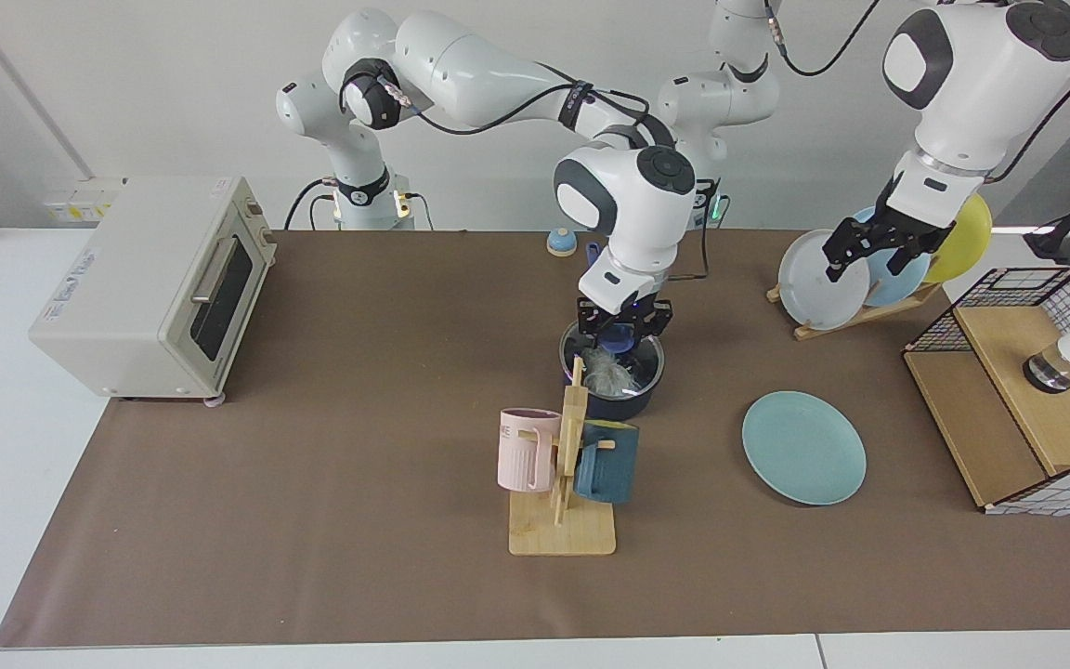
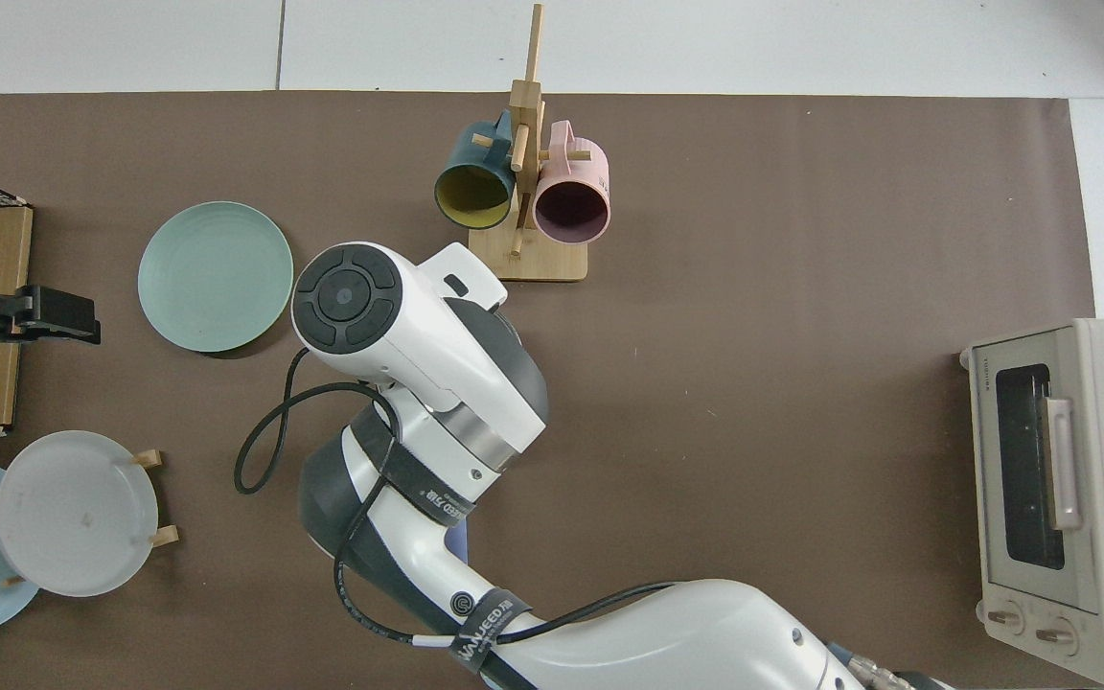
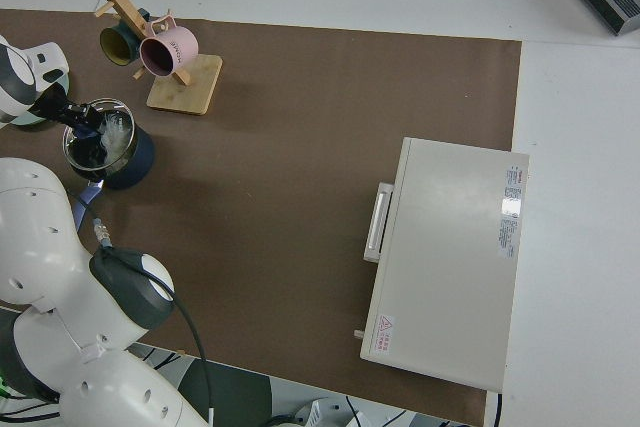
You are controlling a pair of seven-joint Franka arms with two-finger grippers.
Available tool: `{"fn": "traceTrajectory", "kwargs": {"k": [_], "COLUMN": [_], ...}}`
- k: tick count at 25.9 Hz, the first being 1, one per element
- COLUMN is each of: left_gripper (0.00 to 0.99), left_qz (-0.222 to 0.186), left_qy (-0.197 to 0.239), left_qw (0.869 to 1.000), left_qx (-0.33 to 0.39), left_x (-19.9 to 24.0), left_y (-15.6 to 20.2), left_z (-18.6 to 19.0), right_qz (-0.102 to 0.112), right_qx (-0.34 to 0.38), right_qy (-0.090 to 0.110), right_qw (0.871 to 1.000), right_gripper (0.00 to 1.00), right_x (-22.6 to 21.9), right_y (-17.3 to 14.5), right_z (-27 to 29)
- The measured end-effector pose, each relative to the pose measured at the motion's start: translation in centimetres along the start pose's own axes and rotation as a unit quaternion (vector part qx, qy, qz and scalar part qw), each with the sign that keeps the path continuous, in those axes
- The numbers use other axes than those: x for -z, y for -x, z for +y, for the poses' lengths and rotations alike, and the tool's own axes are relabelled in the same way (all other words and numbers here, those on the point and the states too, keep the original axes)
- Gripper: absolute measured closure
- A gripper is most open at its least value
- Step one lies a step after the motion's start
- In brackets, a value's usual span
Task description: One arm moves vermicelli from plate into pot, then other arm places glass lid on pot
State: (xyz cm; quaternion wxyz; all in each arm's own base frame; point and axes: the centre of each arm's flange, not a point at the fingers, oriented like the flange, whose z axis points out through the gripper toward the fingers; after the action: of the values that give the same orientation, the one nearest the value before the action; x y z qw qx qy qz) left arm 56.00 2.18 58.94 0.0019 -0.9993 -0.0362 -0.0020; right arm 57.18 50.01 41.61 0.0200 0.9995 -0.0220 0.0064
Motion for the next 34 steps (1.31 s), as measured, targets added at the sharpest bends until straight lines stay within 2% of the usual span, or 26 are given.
{"fn": "traceTrajectory", "kwargs": {"k": [18,21,22,25,34], "left_gripper": [0.0,0.0,0.0,0.0,0.0], "left_qz": [0.005,0.005,0.005,0.005,0.005], "left_qy": [0.0,0.0,0.0,0.0,0.0], "left_qw": [1.0,1.0,1.0,1.0,1.0], "left_qx": [-0.007,-0.007,-0.007,-0.007,-0.007], "left_x": [0.27,0.29,0.3,0.3,0.33], "left_y": [0.06,0.07,0.07,0.07,0.08], "left_z": [0.63,0.63,0.63,0.63,0.65], "right_qz": [-0.003,-0.002,-0.002,-0.002,-0.002], "right_qx": [0.005,0.005,0.006,0.007,0.006], "right_qy": [-0.001,-0.001,-0.002,-0.002,-0.002], "right_qw": [1.0,1.0,1.0,1.0,1.0], "right_gripper": [0.34,0.21,0.11,0.0,0.0], "right_x": [-0.23,-0.14,-0.12,-0.11,-0.09], "right_y": [0.28,0.32,0.33,0.35,0.33], "right_z": [-0.33,-0.39,-0.4,-0.43,-0.41]}}
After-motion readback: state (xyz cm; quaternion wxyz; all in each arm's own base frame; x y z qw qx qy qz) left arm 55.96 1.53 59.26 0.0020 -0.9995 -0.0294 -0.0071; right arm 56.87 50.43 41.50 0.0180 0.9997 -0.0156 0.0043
